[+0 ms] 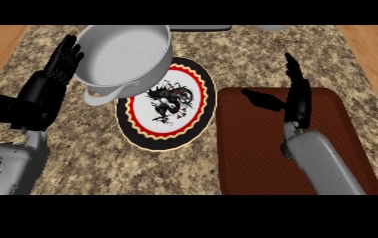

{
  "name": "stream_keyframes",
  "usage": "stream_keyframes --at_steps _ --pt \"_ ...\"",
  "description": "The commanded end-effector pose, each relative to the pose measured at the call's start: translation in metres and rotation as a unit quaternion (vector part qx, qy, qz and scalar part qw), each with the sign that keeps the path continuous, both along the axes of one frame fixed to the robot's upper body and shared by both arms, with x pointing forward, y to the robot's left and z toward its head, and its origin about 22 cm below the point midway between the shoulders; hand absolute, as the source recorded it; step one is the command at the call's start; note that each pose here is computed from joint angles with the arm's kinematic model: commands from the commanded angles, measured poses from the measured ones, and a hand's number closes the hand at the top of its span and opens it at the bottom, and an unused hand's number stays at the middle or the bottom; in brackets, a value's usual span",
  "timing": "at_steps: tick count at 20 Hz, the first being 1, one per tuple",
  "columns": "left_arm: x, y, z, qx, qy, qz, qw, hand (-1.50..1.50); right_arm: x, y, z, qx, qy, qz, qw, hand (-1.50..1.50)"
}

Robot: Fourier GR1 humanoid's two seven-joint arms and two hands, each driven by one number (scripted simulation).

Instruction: Pick the eggplant from the tray and place it in the plate

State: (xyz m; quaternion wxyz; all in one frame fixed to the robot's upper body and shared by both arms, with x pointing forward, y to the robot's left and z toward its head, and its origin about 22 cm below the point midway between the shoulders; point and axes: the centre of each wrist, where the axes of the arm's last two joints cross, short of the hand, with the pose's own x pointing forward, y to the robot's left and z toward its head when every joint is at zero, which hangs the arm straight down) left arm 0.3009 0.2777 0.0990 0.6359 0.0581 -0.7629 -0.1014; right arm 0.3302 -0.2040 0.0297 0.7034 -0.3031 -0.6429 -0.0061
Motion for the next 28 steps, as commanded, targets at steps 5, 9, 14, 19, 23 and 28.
stream_keyframes --at_steps 5,9,14,19,23,28 --pt "-0.004 -0.004 -0.003 0.004 0.0 0.003 1.0 0.0 0.025 -0.052 0.06 -0.113 0.231 0.002 0.966 -1.5" --pt "0.0 0.003 0.005 0.005 -0.004 -0.001 1.0 0.0 0.036 -0.039 0.092 -0.143 0.353 0.037 0.924 -1.5" --pt "-0.004 0.004 0.022 0.003 -0.004 0.003 1.0 0.0 0.037 -0.037 0.094 -0.124 0.481 0.101 0.862 -1.5" --pt "-0.007 0.003 0.008 0.003 0.002 -0.001 1.0 0.0 0.047 -0.05 0.1 -0.122 0.515 0.105 0.842 -1.5" --pt "-0.004 0.015 0.017 0.011 -0.006 0.013 0.9998 0.0 0.037 -0.044 0.079 -0.137 0.524 0.09 0.836 -1.5" --pt "0.002 0.012 0.009 0.005 -0.008 0.01 0.9999 0.0 0.032 -0.046 0.058 -0.161 0.563 0.062 0.808 -1.5"
